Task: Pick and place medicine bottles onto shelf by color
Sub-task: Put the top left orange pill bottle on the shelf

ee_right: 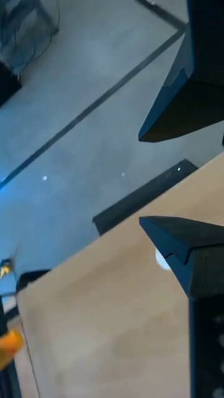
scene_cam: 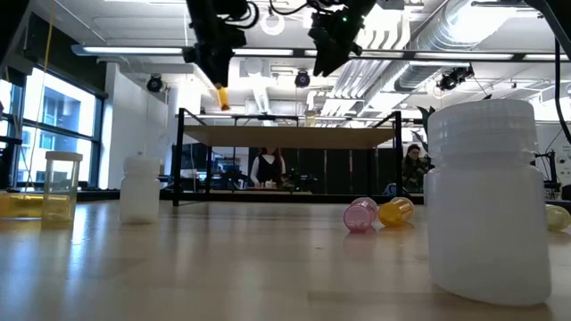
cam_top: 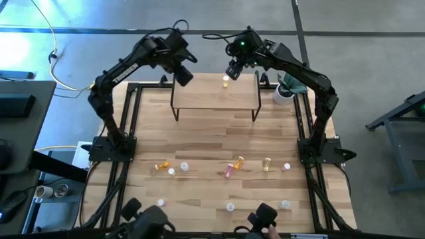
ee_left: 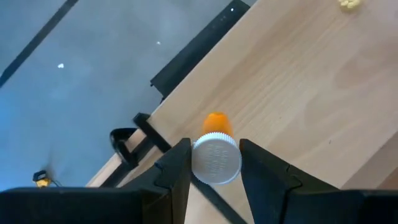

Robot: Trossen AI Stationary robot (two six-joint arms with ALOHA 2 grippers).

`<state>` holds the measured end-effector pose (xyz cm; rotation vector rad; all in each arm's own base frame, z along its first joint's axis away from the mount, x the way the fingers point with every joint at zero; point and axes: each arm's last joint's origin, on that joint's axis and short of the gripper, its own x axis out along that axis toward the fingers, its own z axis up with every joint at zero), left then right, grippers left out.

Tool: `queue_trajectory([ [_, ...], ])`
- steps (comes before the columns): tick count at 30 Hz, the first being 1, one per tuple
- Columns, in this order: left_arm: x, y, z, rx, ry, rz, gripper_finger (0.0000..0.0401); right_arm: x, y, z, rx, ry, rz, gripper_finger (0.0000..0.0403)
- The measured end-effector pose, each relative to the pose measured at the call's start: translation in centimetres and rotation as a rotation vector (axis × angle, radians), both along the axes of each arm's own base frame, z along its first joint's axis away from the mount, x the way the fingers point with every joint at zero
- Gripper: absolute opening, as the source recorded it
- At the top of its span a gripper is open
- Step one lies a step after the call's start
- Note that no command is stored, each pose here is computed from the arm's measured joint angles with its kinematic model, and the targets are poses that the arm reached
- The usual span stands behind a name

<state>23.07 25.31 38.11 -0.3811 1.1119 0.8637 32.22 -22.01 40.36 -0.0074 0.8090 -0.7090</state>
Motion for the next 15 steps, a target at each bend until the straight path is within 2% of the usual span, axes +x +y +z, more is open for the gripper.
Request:
queue_trajectory([
  [15, 2.2, 1.6, -3.6, -0.124, 0.031, 0.032, 0.0115, 0.0, 0.0, 0.0, -0.009, 0.007, -0.013, 0.0197],
])
